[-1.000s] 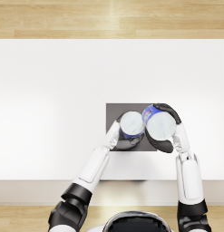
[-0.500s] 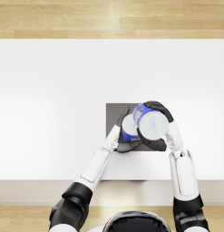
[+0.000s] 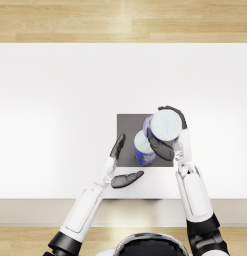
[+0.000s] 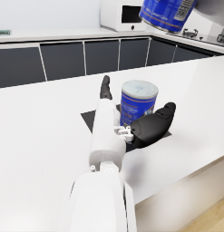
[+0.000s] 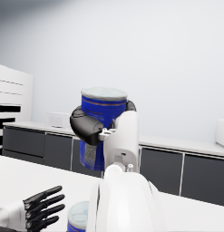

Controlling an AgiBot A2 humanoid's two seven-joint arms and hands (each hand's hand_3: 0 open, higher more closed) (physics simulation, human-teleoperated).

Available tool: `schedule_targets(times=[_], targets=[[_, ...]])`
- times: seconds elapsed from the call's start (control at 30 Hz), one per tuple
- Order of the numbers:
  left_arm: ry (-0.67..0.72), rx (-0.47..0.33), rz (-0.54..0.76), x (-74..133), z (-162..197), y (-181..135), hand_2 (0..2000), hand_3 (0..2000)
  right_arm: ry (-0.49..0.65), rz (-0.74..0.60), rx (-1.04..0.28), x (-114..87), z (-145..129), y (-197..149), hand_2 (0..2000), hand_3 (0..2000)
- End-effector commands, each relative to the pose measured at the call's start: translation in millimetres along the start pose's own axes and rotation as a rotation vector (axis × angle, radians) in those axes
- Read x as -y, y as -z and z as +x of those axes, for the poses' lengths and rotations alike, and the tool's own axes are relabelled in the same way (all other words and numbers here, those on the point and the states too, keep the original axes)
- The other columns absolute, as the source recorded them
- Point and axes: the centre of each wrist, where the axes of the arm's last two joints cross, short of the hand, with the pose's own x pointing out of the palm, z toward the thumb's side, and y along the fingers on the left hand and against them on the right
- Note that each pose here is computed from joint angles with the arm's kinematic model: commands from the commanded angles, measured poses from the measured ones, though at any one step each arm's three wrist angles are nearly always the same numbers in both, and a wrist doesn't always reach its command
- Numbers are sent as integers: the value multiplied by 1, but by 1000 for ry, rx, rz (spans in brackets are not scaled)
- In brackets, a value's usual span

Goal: Pick up the blue can on the left and place it in the middle, then pick up the blue can on the right and place it on top of the can in the middle

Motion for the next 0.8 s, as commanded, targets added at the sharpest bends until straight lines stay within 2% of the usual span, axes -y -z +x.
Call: schedule_targets(times=[0.03,0.2,0.37,0.8], targets=[[-8,-10,45,14,-4,-14,0,0,-30,31,-6,-3,10,7,2000,1520],[-8,2,40,15,-1,-16,0,0,-14,115,-11,-3,13,27,2000,1520],[-11,12,92,16,1,-29,0,0,2,168,-13,-6,11,40,2000,1520],[-39,29,238,23,0,-64,0,0,3,218,-4,-12,16,53,2000,1520]])
